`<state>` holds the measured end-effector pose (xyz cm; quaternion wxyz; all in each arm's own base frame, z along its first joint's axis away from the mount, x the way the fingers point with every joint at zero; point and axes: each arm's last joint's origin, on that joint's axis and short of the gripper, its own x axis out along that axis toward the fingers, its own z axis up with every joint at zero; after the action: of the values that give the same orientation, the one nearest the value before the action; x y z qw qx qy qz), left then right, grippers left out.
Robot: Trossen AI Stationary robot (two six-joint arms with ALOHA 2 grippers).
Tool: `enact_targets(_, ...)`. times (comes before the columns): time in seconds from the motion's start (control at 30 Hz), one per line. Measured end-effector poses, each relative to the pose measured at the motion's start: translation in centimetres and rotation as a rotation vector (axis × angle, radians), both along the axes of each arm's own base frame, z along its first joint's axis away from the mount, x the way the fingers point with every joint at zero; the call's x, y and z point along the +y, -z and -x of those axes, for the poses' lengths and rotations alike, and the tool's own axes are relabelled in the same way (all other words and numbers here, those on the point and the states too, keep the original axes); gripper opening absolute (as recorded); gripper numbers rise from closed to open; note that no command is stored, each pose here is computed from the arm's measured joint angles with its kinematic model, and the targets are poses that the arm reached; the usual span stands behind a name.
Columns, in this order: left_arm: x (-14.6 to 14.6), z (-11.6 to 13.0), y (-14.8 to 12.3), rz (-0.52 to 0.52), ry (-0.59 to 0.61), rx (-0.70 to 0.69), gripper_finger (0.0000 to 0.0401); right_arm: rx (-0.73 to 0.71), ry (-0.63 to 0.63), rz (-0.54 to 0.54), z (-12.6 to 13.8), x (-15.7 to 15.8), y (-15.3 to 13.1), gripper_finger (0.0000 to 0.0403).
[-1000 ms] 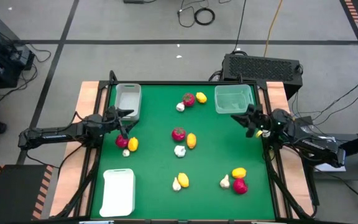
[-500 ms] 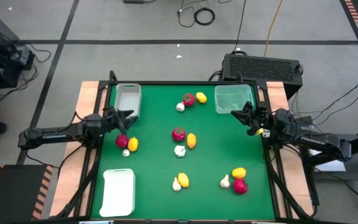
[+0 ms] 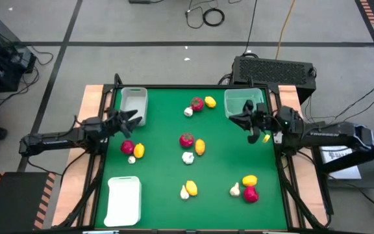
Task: Sort produce into baskets
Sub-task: Put the tomato into the transparent bin
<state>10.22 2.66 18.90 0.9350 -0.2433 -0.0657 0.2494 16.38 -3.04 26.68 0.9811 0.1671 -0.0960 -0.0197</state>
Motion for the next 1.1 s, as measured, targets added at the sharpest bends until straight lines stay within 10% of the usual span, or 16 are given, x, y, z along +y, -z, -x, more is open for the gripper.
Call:
enact_targets(0.6,0.3,-2.4,-11.1,-0.25,0.055,0.238,0.0329,0.068,-0.124,0.057,-10.3,-1.2,-6.5,0.0009)
enact_targets(1.1,0.5,-5.2,-18.8,-0.329,0.191,0.567,0.0329,0.561,-0.217,0.182,-19.0,-0.7,-5.8,0.0123)
